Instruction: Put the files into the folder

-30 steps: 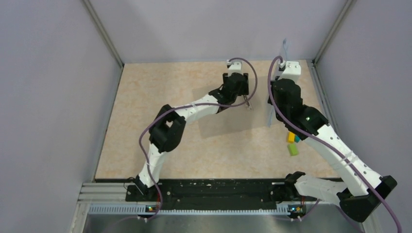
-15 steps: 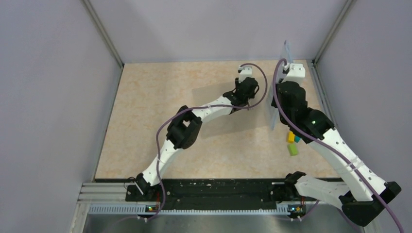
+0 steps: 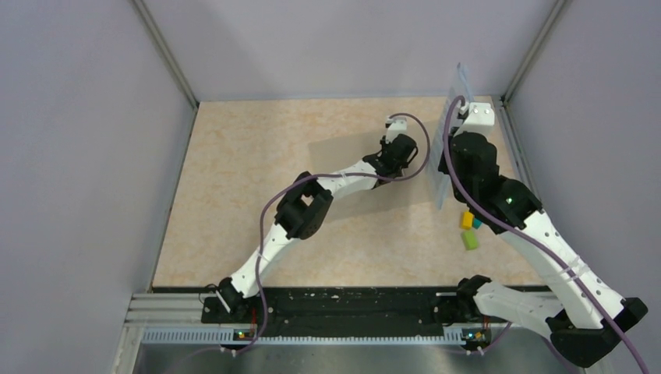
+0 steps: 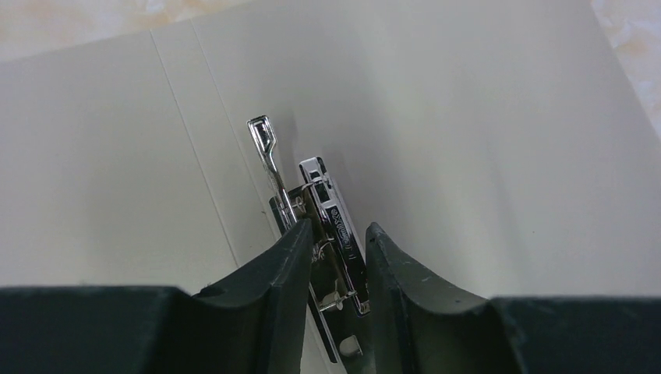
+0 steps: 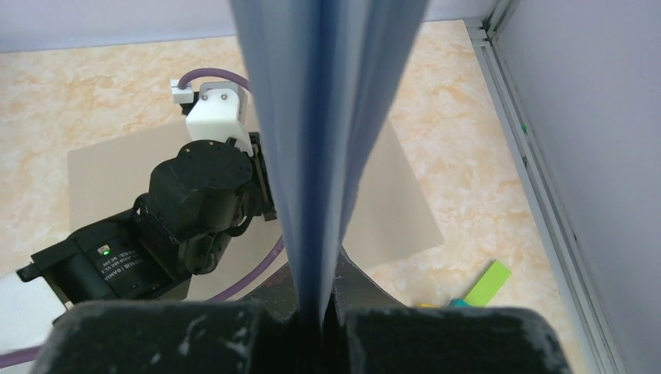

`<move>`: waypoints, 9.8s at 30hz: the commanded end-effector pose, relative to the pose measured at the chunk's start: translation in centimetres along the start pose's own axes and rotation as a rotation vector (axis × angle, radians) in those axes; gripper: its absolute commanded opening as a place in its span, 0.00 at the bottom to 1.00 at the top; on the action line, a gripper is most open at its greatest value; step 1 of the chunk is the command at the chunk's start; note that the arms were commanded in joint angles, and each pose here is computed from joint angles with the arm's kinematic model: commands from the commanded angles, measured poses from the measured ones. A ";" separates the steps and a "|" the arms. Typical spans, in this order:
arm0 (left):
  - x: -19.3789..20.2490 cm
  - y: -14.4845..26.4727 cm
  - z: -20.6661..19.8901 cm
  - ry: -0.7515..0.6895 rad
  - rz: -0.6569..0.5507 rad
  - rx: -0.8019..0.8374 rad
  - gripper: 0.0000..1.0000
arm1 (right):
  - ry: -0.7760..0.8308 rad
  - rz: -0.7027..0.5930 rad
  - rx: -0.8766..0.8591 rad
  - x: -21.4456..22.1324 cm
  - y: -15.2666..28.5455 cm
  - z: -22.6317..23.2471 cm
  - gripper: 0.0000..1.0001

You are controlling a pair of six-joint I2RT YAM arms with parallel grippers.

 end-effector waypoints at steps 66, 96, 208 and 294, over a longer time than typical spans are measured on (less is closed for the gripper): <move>-7.6 21.6 23.6 0.362 0.074 -0.138 0.57 | -0.127 0.056 -1.143 -4.1 3.9 12.8 0.00; -4.0 19.2 24.1 0.377 0.308 -0.174 0.34 | 0.063 0.501 -0.557 15.5 -12.0 14.5 0.00; -2.1 16.4 22.3 0.392 0.500 -0.103 0.08 | 0.240 0.553 -0.583 14.3 -17.8 15.0 0.76; 1.0 28.6 30.1 0.609 0.170 -0.574 0.57 | 0.164 0.452 -0.551 12.9 -10.6 31.2 0.23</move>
Point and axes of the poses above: each gripper's point midway between its finger pads, its own y axis back along the fingers, its own z axis along the line the jaws close on, x = y × z, the point moved 9 cm from there along y, back along the fingers, and after that the axes turned 12 degrees about y, right-handed, at the moved point
